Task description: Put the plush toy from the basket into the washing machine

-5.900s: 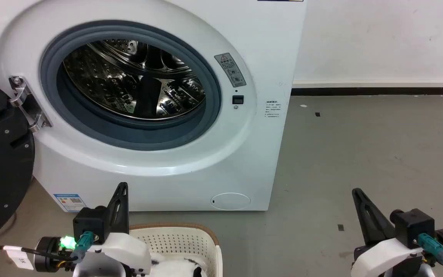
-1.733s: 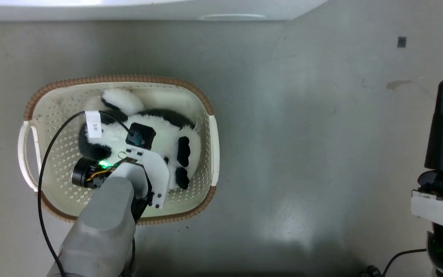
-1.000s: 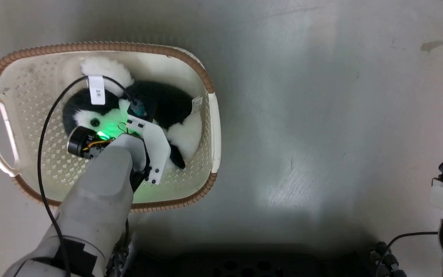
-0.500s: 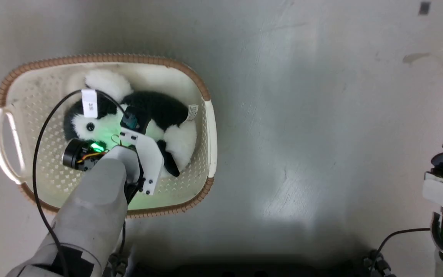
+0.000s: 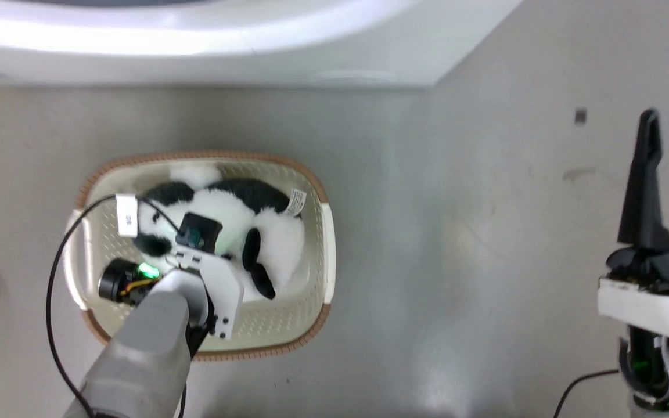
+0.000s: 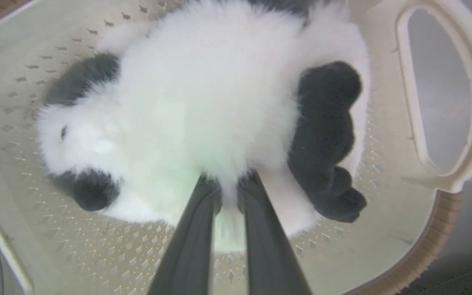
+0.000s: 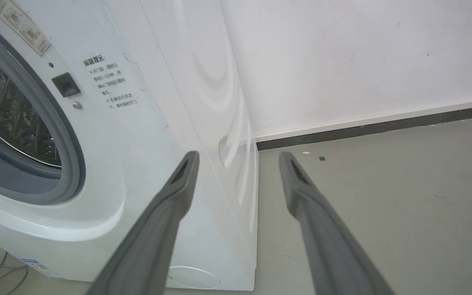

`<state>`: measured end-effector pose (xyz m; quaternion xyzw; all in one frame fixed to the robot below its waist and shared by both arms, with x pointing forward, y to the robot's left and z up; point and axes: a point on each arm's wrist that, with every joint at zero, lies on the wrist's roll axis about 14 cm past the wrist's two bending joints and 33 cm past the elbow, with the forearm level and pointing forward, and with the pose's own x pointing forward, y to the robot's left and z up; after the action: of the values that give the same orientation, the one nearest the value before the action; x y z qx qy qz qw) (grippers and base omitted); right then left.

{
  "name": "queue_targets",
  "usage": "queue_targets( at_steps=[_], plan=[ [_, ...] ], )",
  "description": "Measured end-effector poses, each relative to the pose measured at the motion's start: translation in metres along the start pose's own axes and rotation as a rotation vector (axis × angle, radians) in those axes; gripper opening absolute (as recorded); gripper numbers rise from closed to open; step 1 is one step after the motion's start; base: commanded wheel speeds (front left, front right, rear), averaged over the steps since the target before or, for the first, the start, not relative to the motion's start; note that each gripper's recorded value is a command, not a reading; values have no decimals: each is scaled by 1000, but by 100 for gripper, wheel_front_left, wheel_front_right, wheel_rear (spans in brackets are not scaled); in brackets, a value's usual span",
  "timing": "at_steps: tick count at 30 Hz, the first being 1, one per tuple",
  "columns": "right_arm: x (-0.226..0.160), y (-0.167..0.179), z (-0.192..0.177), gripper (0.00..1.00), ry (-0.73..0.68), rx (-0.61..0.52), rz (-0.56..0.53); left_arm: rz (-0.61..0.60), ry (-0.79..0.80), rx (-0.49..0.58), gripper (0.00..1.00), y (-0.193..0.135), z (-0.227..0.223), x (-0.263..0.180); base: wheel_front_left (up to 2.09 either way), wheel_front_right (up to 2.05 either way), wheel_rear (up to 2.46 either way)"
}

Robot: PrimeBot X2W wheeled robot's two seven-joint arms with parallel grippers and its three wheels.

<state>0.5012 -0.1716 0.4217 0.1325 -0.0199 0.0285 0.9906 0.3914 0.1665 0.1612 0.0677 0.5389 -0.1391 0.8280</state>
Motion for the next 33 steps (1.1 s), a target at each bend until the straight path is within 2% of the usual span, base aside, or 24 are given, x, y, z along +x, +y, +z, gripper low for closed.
queue_targets(
  at_steps=[15,33],
  plan=[
    [-43,31,68,100,-83,31,46,89,-349,-52,0,12,52,-94,0,0,0],
    [-83,53,120,100,-180,50,93,231,-861,-11,0,30,150,-214,0,0,0]
  ],
)
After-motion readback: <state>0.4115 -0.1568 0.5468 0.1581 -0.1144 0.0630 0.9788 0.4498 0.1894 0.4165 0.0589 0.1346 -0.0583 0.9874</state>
